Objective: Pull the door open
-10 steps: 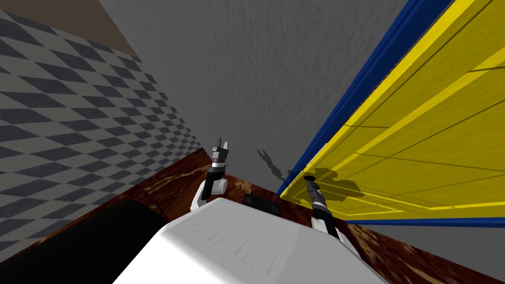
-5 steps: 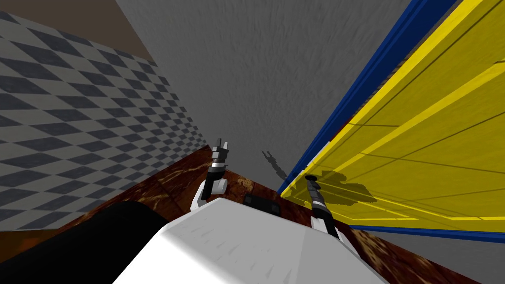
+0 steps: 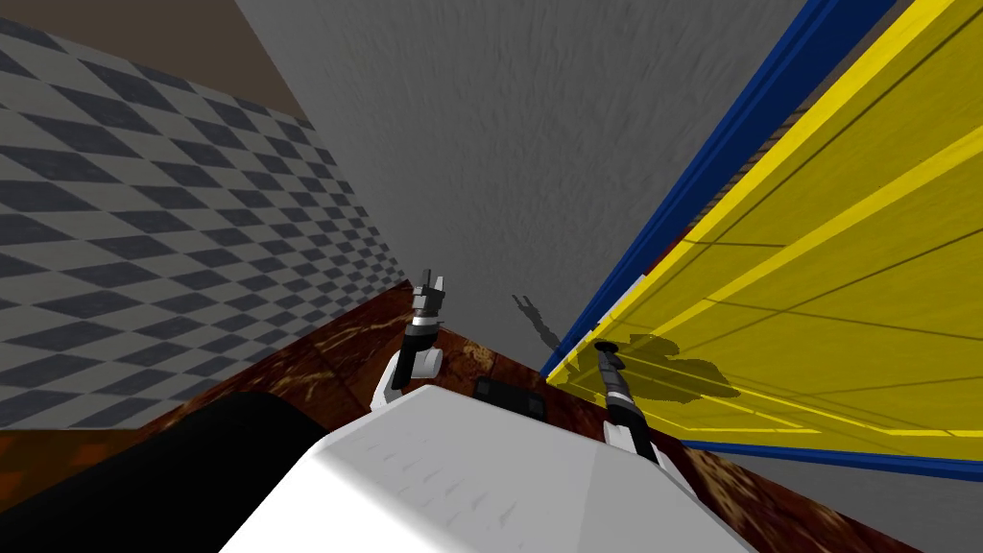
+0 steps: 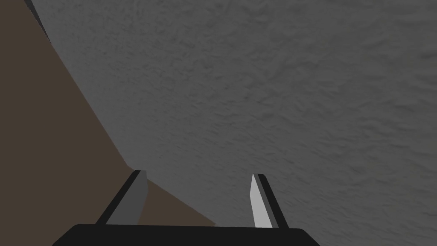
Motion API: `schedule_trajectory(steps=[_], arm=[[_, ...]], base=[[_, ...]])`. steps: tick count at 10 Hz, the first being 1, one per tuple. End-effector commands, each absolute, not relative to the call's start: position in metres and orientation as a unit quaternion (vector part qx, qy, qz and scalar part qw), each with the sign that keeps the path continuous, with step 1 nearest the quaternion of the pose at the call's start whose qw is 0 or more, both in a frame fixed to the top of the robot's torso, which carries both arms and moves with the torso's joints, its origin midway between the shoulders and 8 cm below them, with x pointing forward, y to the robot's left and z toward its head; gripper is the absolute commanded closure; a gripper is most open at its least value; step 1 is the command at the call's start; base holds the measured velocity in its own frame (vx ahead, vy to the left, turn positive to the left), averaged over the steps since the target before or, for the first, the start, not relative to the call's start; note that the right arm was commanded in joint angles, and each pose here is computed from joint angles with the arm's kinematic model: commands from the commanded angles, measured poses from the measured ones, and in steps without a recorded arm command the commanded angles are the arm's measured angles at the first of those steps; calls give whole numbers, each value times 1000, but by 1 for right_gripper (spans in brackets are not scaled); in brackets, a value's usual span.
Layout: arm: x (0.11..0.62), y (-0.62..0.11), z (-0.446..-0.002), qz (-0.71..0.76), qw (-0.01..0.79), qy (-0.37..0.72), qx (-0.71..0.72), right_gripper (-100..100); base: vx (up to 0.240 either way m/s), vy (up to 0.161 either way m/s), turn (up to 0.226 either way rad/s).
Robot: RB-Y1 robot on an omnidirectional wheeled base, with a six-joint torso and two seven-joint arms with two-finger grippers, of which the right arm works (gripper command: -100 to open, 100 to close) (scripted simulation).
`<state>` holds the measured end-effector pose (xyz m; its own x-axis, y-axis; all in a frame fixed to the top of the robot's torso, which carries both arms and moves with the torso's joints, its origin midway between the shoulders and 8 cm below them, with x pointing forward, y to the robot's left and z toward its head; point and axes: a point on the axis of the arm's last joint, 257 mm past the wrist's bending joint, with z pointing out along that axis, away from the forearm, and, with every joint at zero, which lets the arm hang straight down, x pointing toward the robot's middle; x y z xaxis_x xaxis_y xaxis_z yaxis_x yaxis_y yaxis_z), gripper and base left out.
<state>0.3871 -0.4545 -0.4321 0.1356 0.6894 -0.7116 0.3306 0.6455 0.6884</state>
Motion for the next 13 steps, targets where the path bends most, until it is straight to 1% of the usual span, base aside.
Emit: schedule_trajectory(steps=[1,6,13], arm=[[383,-478,-426,135,646,630,410,100],[385,-478,-423,172,641,601,446,100],[385,-478,-423,172,641,601,446,100]], base=[[-39,-27,59],[-40,-21,71],[-4,1,-4]])
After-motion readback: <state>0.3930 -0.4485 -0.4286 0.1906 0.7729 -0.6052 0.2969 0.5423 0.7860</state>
